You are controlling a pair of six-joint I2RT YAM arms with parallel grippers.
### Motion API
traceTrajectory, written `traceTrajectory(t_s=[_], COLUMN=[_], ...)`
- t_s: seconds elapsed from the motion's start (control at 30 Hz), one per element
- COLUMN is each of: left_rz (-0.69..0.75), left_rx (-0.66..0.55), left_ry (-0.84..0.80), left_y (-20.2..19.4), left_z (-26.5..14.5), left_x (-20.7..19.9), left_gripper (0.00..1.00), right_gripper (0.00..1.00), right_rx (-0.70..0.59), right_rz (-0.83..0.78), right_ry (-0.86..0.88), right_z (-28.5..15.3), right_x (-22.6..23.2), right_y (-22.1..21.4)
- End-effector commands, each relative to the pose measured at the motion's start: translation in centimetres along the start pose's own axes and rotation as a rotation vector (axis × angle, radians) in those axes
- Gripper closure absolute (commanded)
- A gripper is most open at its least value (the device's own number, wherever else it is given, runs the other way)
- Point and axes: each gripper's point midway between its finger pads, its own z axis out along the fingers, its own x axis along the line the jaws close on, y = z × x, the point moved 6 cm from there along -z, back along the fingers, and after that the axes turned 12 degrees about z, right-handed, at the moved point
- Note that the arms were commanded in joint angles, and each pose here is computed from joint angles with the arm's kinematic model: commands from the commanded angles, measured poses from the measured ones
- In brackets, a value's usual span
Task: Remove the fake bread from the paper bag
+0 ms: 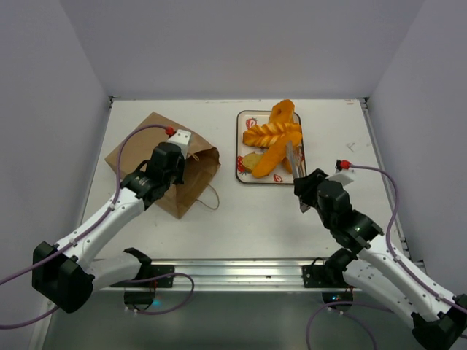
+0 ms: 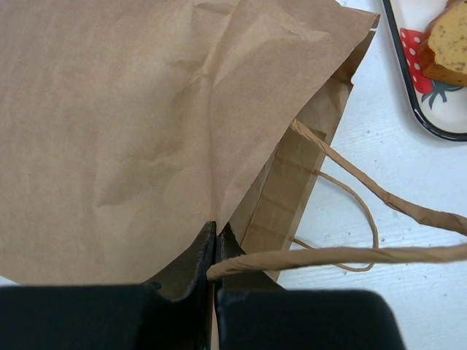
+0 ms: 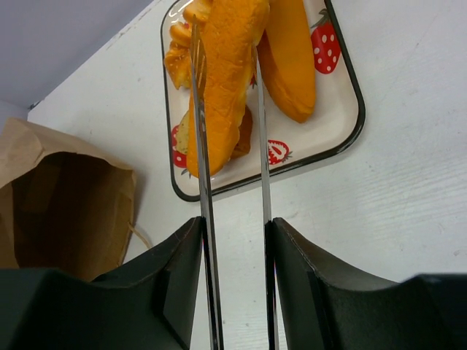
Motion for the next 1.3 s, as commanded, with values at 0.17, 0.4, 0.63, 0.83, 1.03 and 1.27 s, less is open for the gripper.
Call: traceTrajectory(t_s=[0.17,0.4,0.63,0.83,1.03,1.27], left_rz=[0.063,0.066,0.065,0.075,0.089,0.090], left_rx=[-0.056,-0.036,-0.024,-0.002,0.031,0.038], left_ry=[-0.100,-0.087,-0.104,-0.155,-0.129,-0.130], left_y=[1.1,1.1,0.7,0.9,0.7,0.9], left_z=[-0.3,-1.6,-3.8,-4.2,-3.8,-4.0], left_x=[-0.6,-0.3,0.1,-0.4,-0.4,-0.4], left_gripper=[1.00,1.00,1.00,1.00,1.00,1.00], right_gripper=[0.54,0.54,0.54,0.54,0.52,0.51], right_rx=[0.076,0.205,0.299,0.356,0.371,0.381], right_rz=[-0.155,-0.324,-0.442,-0.497,-0.557,-0.631], right_ry=[0.084,0.207,0.356,0.477,0.561,0.615], right_z=[-0.7,-0.3,0.1,0.3,-0.6,-1.1], right_x=[2.8,4.9,7.1,8.5,9.0,9.3], right_y=[0.9,-0.2,-1.3,-2.3,-2.7,-3.2])
